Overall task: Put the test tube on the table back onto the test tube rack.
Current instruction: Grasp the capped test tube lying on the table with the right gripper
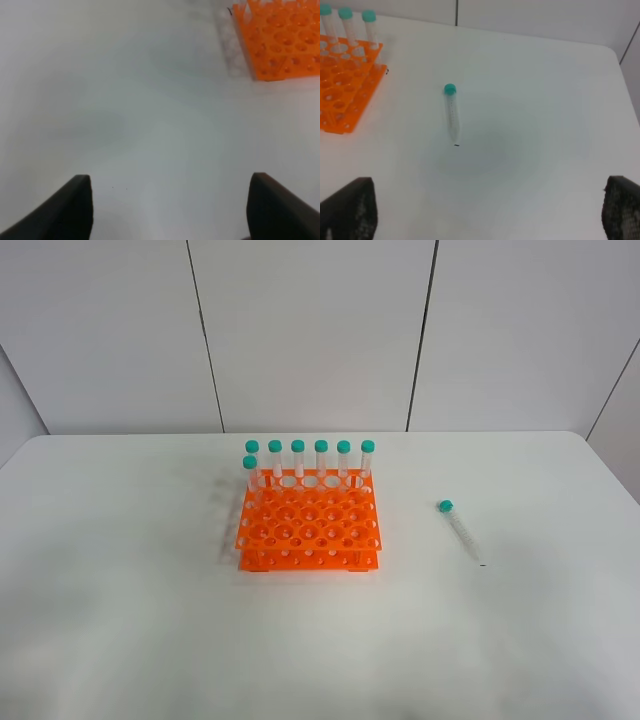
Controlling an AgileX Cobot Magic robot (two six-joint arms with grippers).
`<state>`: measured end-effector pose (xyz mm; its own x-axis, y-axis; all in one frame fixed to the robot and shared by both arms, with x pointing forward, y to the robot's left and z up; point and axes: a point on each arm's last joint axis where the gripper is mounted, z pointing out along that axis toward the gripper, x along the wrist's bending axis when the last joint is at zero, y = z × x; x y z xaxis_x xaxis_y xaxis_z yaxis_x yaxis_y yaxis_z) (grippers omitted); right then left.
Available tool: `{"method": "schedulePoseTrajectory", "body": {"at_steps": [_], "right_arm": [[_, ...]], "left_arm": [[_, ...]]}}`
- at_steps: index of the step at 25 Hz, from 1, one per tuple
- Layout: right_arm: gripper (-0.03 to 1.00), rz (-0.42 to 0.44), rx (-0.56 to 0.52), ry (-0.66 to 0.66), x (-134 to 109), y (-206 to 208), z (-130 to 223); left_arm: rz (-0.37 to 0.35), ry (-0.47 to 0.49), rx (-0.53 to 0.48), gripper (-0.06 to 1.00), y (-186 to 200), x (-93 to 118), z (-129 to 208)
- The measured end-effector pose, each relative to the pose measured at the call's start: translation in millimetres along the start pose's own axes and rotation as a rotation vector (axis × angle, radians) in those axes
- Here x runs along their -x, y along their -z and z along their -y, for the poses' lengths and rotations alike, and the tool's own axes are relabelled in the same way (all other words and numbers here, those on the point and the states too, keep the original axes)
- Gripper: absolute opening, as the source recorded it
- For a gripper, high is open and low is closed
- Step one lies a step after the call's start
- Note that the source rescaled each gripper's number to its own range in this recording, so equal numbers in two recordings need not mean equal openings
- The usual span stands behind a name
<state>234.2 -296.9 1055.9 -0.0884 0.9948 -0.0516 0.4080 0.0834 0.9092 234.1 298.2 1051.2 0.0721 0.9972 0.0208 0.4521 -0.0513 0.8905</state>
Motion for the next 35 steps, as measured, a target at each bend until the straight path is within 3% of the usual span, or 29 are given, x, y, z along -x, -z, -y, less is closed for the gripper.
{"method": "schedulePoseTrajectory", "body": {"at_steps": [9, 13, 16, 19, 20, 24, 25, 28, 35], "right_arm": [[1.00, 0.001, 0.007, 0.000, 0.4, 0.6, -4.7], [1.00, 0.002, -0.002, 0.000, 2.3, -4.4, -30.5], [1.00, -0.002, -0.074, -0.002, 5.0, -24.9, -64.6], [1.00, -0.009, -0.189, -0.005, 7.8, -59.2, -96.0], [1.00, -0.015, -0.286, -0.007, 9.6, -90.9, -112.9], [1.00, -0.026, -0.443, -0.008, 12.5, -154.5, -136.7], [1.00, -0.026, -0.443, -0.008, 12.5, -154.5, -136.7], [1.00, -0.040, -0.572, 0.012, 13.9, -211.8, -140.1], [1.00, -0.108, -0.734, 0.066, 10.3, -320.3, -134.6]], "left_arm": [[0.000, 0.000, 0.000, 0.97, 0.0, 0.0, 0.0], [0.000, 0.000, 0.000, 0.97, 0.0, 0.0, 0.0], [0.000, 0.000, 0.000, 0.97, 0.0, 0.0, 0.0], [0.000, 0.000, 0.000, 0.97, 0.0, 0.0, 0.0], [0.000, 0.000, 0.000, 0.97, 0.0, 0.0, 0.0], [0.000, 0.000, 0.000, 0.97, 0.0, 0.0, 0.0], [0.000, 0.000, 0.000, 0.97, 0.0, 0.0, 0.0], [0.000, 0.000, 0.000, 0.97, 0.0, 0.0, 0.0], [0.000, 0.000, 0.000, 0.97, 0.0, 0.0, 0.0]]}}
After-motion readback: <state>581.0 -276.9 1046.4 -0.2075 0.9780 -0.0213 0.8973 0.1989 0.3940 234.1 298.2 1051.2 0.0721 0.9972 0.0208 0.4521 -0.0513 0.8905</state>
